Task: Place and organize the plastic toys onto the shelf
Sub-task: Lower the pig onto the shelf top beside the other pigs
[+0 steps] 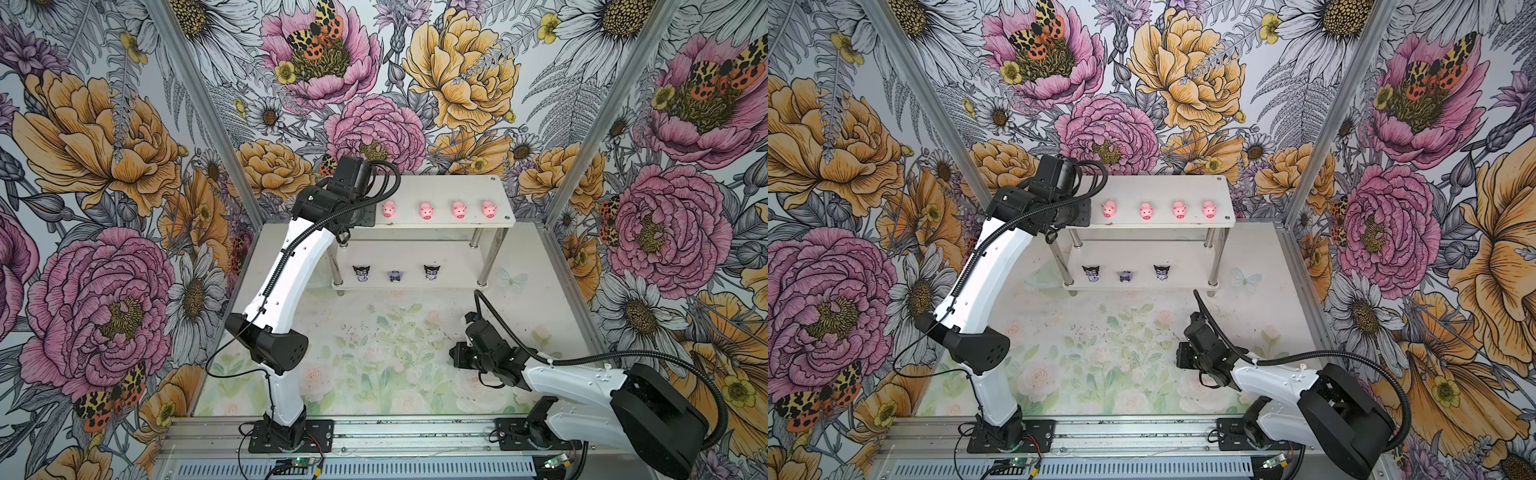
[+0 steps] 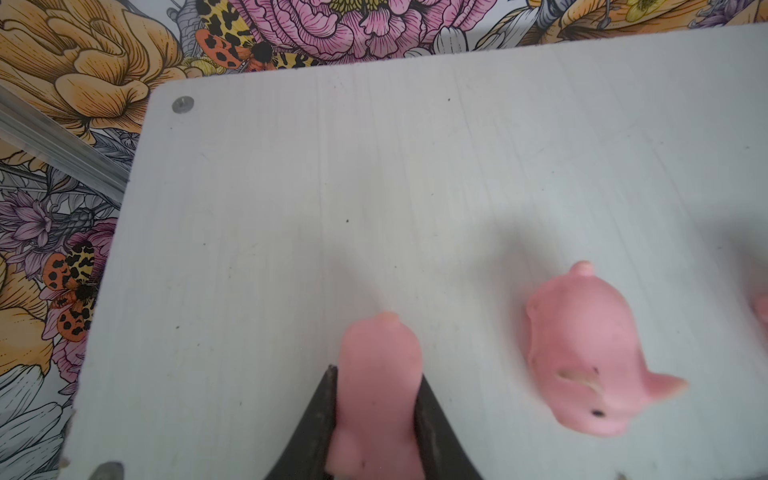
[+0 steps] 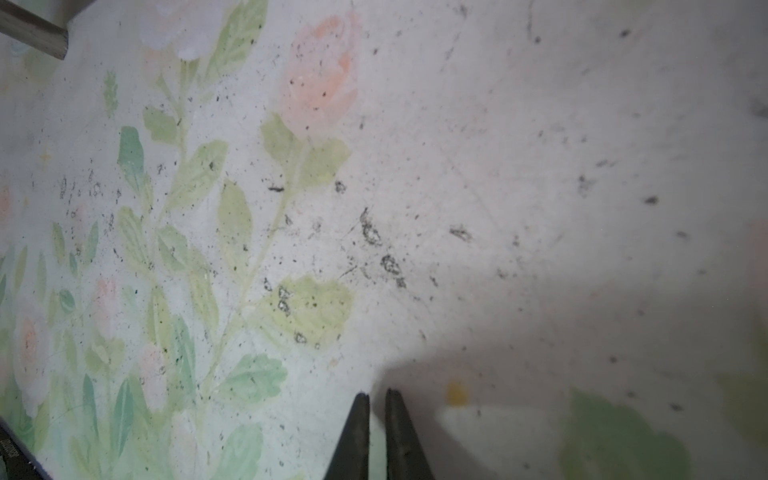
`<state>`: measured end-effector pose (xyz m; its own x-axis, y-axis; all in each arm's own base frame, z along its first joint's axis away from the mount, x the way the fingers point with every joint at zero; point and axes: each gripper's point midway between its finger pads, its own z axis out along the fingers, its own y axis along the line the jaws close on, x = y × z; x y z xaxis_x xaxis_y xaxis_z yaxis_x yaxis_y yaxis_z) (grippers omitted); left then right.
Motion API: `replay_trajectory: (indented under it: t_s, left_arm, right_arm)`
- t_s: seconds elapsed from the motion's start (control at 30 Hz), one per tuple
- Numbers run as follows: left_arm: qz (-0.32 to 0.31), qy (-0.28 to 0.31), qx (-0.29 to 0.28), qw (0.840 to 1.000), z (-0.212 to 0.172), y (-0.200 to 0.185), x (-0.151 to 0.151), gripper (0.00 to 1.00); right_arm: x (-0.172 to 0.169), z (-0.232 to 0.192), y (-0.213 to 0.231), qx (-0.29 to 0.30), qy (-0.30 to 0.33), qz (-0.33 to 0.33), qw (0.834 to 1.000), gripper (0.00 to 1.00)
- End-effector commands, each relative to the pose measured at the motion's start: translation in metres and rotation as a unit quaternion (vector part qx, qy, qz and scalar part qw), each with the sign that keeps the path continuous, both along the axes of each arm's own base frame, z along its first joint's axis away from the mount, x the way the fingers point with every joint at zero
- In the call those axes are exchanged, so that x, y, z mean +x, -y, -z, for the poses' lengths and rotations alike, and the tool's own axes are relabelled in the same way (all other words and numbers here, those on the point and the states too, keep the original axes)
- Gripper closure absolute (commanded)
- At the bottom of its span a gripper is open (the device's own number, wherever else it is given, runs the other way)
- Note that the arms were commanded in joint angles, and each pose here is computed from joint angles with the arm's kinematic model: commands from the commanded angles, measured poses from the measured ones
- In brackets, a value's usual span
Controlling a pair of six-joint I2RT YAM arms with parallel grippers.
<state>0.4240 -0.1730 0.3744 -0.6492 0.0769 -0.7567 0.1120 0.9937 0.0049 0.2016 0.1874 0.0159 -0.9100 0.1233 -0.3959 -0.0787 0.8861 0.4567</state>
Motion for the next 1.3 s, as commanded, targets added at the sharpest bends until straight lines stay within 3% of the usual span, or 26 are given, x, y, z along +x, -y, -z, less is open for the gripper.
replay_trajectory:
  t_s: [0.0,0.63,0.73,1.03,1.2,1.27]
  left_arm:
    - [0.003,-0.008,-0.011,1.000,-0.001,0.001,-0.011,0.72]
    - [-0.041,-0.013,0.021,0.999,0.008,-0.034,0.000,0.71]
    - [-0.042,0.003,0.017,0.999,-0.007,-0.040,-0.008,0.71]
    - [-0.039,-0.001,0.006,0.999,-0.006,-0.036,-0.010,0.44]
    - [-0.037,0.005,0.001,0.999,-0.011,-0.036,-0.011,0.42]
    - [-0.037,0.006,-0.002,0.999,-0.012,-0.035,-0.011,0.48]
  right_arm:
    - [-0.028,0.030,0.021,-0.043,-0.065,0.001,0.997,0.88]
    - [-0.027,0.029,0.017,-0.037,-0.069,-0.003,0.997,0.87]
    - [-0.027,0.029,0.017,-0.038,-0.070,-0.003,0.997,0.87]
    - [-0.024,0.028,0.013,-0.037,-0.070,-0.006,0.997,0.86]
    - [-0.025,0.027,0.014,-0.036,-0.069,-0.005,0.997,0.85]
    - [-0.025,0.027,0.014,-0.035,-0.069,-0.004,0.997,0.85]
